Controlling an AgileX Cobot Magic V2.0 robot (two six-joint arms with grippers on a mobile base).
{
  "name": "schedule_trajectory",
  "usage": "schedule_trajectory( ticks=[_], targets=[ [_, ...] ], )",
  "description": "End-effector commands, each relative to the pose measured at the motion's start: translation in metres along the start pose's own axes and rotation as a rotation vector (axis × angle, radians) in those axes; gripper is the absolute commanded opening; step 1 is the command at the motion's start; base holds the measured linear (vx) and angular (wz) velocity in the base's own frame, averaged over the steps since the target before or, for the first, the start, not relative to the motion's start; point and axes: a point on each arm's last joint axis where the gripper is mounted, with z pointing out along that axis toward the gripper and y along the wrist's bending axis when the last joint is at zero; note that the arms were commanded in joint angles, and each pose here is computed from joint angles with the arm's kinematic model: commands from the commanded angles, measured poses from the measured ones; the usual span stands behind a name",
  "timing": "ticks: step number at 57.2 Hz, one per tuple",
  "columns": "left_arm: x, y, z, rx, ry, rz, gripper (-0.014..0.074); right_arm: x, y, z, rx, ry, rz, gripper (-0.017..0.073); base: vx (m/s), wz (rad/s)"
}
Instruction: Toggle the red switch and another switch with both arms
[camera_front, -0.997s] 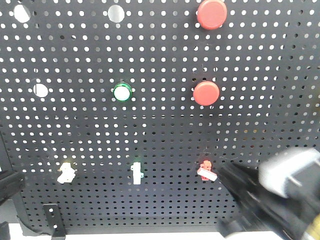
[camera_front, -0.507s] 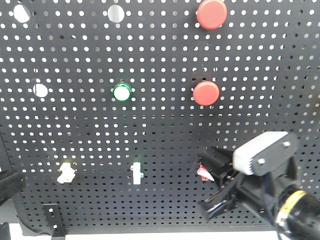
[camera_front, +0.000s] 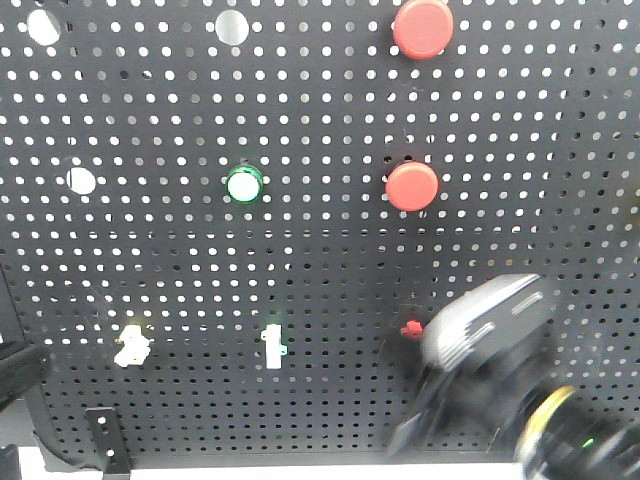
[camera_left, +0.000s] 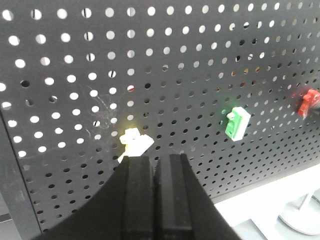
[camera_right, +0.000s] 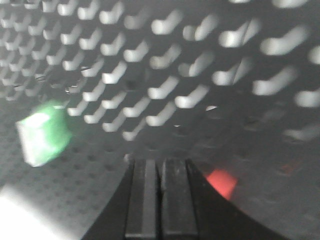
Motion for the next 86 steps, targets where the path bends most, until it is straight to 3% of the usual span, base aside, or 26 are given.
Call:
schedule_trajectory(
  ticks=[1, 12, 28, 34, 44, 50, 86],
  targets=[
    [-0.019, -0.001, -0.006, -0.005, -0.121, 0.004, 0.0003, -0.014, 0.004, -0.005, -0.011, -0.036, -0.007, -0.0006, 0.0, 0.0],
    [-0.019, -0.001, -0.006, -0.005, -0.121, 0.004, 0.0003, -0.012, 0.003, -0.007, 0.001, 0.005, -0.008, -0.0006, 0.0, 0.0],
    [-0.019, -0.001, -0.006, -0.005, -0.12, 0.004, 0.0003, -0.052, 0.003, -0.04, -0.007, -0.283, 0.011, -0.0006, 0.0, 0.0],
    [-0.019, -0.001, -0.006, -0.005, -0.12, 0.004, 0.0003, -0.063, -0.001, -0.053, 0.02, -0.359, 0.053, -0.0006, 0.0, 0.0],
    [-0.019, -0.001, -0.006, -0.005, -0.12, 0.002, 0.0003, -0.082, -0.023, -0.083, 0.142, -0.54, 0.188, -0.0006, 0.0, 0.0],
    [-0.019, -0.001, -0.006, -0.004, -0.12, -0.005, 0.0003, -0.088, -0.034, -0.1, 0.206, -0.6, 0.232, -0.0006, 0.0, 0.0],
    [-0.018, -0.001, -0.006, -0.002, -0.114, -0.015, 0.0003, -0.091, -0.032, -0.117, 0.207, -0.592, 0.236, -0.0006, 0.0, 0.0]
  ],
)
